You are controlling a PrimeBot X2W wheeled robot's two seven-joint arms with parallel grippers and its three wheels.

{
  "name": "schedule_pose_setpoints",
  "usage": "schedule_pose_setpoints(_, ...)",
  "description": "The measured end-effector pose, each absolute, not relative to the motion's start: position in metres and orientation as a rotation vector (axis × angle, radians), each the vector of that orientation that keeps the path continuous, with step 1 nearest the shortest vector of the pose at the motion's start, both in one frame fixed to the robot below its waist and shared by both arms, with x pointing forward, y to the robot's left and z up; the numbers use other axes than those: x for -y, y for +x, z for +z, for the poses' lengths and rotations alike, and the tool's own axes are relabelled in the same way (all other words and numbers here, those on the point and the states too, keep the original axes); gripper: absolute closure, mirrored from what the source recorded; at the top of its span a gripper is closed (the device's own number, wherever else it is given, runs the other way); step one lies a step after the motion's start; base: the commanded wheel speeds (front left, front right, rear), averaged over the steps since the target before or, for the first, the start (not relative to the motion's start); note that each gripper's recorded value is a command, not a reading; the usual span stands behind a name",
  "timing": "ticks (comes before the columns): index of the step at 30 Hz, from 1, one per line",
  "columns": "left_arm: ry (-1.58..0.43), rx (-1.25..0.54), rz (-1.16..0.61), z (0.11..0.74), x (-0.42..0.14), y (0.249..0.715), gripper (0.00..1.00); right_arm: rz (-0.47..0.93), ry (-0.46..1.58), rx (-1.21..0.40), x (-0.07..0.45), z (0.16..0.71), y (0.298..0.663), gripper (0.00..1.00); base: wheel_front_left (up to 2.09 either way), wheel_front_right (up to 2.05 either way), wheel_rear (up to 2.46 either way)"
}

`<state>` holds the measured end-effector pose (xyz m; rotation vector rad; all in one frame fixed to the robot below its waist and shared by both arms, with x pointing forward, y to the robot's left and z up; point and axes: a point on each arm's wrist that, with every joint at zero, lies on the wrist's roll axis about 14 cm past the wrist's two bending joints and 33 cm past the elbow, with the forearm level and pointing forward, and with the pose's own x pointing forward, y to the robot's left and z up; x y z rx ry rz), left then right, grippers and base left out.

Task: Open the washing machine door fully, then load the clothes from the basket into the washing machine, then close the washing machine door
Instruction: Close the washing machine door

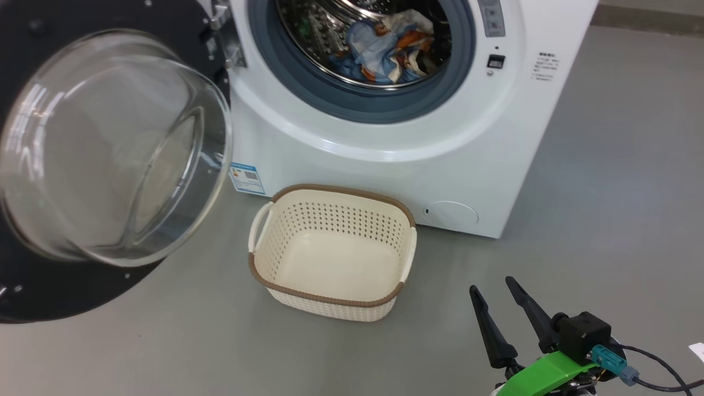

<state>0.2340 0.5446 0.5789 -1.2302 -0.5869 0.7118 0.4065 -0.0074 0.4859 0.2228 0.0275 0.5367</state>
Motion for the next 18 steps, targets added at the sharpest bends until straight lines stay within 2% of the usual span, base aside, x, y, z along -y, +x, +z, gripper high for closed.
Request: schedule_pose_setpoints(18, -1.366, 0.486, 0.684, 0.543, -0.527, 0.288, 1.0, 0.45, 0.217, -0.067, 0.039, 0.466, 0.415, 0.0, 0.0, 0.0, 0.0)
